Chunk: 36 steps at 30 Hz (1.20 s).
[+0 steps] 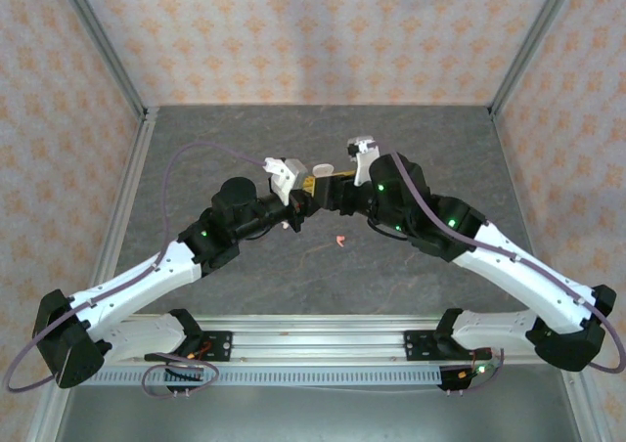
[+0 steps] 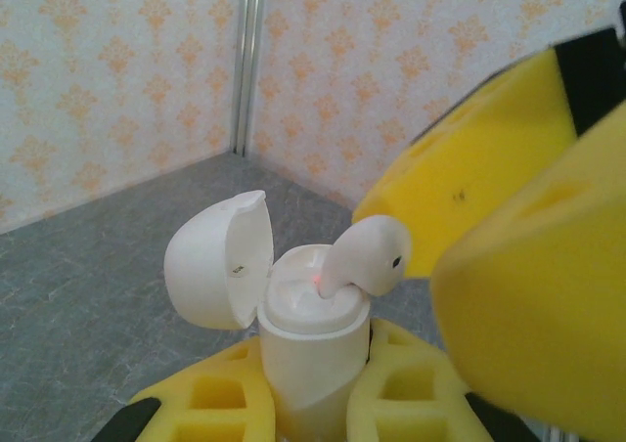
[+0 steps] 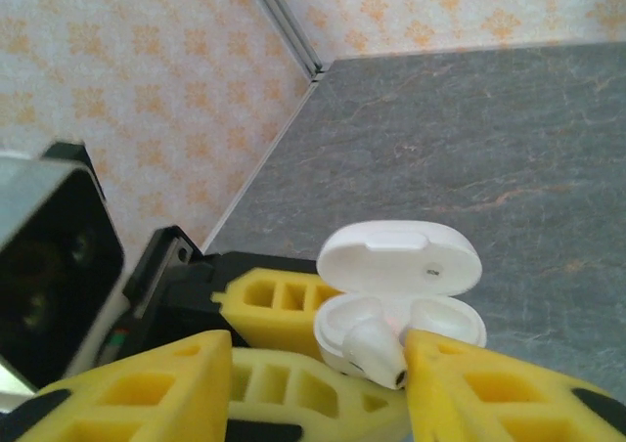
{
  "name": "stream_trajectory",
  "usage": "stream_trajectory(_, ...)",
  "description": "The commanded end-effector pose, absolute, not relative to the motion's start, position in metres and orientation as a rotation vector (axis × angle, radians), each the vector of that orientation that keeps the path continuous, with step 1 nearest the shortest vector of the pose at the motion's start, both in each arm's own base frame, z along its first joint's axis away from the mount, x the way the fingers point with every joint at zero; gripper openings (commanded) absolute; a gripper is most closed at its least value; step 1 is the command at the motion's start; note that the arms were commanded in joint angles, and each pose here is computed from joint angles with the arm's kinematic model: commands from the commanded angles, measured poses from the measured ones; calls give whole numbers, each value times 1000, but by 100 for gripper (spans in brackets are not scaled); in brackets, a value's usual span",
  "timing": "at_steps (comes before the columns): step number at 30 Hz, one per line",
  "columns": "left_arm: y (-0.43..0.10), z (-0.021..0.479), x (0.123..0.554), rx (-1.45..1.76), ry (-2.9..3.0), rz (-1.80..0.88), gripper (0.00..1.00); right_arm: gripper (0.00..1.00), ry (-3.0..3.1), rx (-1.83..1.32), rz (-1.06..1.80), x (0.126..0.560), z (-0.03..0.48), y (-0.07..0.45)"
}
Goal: Insert the wireless bluetooth earbuds into the charging case
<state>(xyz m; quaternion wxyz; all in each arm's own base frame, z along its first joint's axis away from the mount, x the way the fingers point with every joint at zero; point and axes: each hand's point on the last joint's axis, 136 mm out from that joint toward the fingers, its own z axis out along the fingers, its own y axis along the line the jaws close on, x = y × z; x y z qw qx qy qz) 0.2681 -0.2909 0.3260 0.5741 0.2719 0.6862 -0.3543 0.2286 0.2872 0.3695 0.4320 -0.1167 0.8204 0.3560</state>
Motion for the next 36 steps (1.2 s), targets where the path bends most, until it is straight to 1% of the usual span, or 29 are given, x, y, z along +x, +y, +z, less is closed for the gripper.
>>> stream_trajectory(1,-289,361,269,586,1518,-848,0,54,2116,-219,885,224,371,279)
stream_trajectory(6,-290,355,268,597,1539,-853,0,60,2123,-140,891,222,385,266)
stream_trajectory(10,-290,353,268,591,1539,-867,0,61,2081,-88,915,220,401,251)
stream_trajectory(15,-291,356,265,596,1529,-883,0,62,2077,-71,922,217,402,241)
stream_trajectory(17,-292,357,263,602,1524,-890,0,57,2087,-66,900,218,398,237)
stream_trajectory(21,-292,360,257,623,1506,-912,0,42,2114,-50,853,221,389,229)
stream_trajectory(24,-294,363,251,647,1488,-941,0,35,2130,-46,864,226,385,230)
stream_trajectory(26,-294,366,246,660,1471,-960,0,33,2140,-37,895,230,383,232)
stream_trajectory(32,-292,370,237,681,1455,-977,0,32,2150,-17,1078,234,379,245)
stream_trajectory(36,-288,370,235,677,1451,-968,0,31,2156,-41,1146,232,380,256)
